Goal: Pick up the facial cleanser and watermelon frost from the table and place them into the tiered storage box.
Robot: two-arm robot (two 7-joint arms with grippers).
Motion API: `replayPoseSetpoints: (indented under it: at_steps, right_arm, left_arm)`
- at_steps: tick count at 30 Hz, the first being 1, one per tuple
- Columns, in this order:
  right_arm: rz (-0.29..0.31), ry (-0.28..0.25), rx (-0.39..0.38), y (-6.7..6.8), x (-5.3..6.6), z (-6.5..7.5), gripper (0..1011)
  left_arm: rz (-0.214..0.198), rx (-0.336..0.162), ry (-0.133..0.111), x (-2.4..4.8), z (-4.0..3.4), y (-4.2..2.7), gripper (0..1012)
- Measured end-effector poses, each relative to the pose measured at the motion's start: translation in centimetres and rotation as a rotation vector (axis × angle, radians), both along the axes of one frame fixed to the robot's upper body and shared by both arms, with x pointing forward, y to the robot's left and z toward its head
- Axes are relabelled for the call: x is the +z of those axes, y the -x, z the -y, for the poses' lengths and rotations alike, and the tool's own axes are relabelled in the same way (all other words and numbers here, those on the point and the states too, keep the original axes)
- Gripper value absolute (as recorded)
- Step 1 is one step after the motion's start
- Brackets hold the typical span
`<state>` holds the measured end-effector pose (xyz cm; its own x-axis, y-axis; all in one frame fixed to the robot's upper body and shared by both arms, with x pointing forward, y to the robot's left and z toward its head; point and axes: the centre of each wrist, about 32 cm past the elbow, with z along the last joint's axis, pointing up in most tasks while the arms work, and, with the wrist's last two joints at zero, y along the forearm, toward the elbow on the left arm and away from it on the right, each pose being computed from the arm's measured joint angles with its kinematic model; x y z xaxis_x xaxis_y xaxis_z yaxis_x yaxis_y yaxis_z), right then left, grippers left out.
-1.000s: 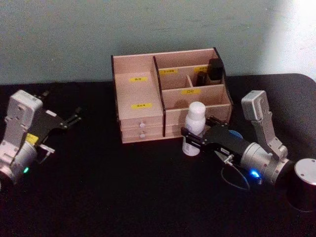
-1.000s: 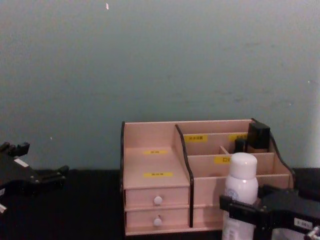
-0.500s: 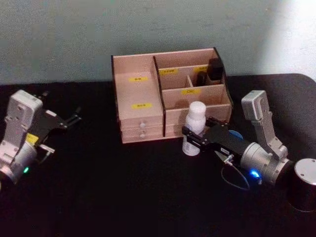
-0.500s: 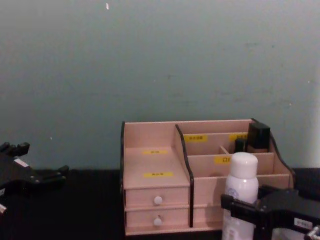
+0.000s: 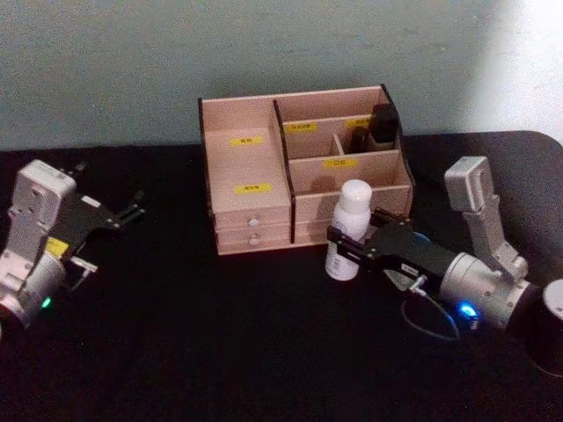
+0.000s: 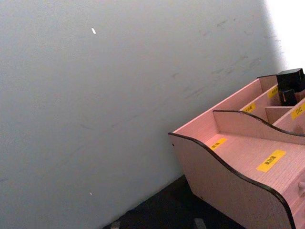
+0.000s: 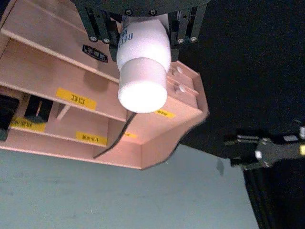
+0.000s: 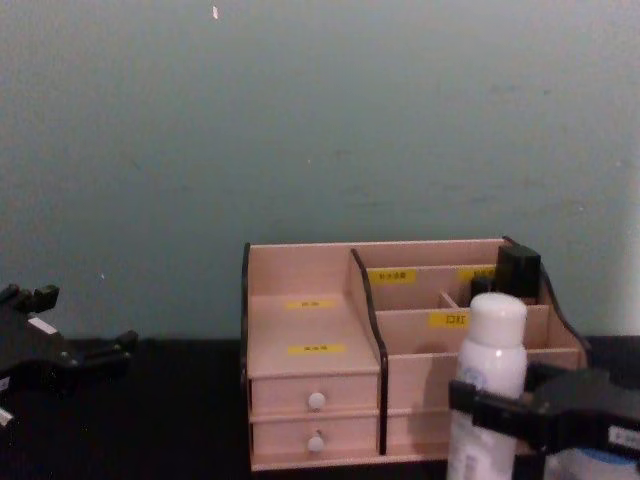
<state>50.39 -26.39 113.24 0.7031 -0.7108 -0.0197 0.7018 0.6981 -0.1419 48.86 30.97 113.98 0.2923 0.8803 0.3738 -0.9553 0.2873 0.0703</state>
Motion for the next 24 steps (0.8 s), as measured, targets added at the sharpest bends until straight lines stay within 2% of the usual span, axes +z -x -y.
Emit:
replayPoseSetpoints:
  at_steps: [9,12,17,24]
  right_arm:
    - [0.002,-0.067,0.025,0.1,3.0,1.3,594]
    - [0.004,-0.113,0.023,-0.5,4.2,1.7,594]
    - [0.019,-0.153,0.006,-1.6,5.2,1.8,594]
    - [0.038,-0.172,-0.030,-3.4,6.3,1.3,595]
  left_arm:
    - [0.000,0.000,0.000,0.00,0.00,0.00,1001]
    - [0.000,0.000,0.000,0.00,0.00,0.00,1001]
    - [0.000,0.000,0.000,0.00,0.00,0.00,1001]
    - [0.000,0.000,0.000,0.00,0.00,0.00,1001]
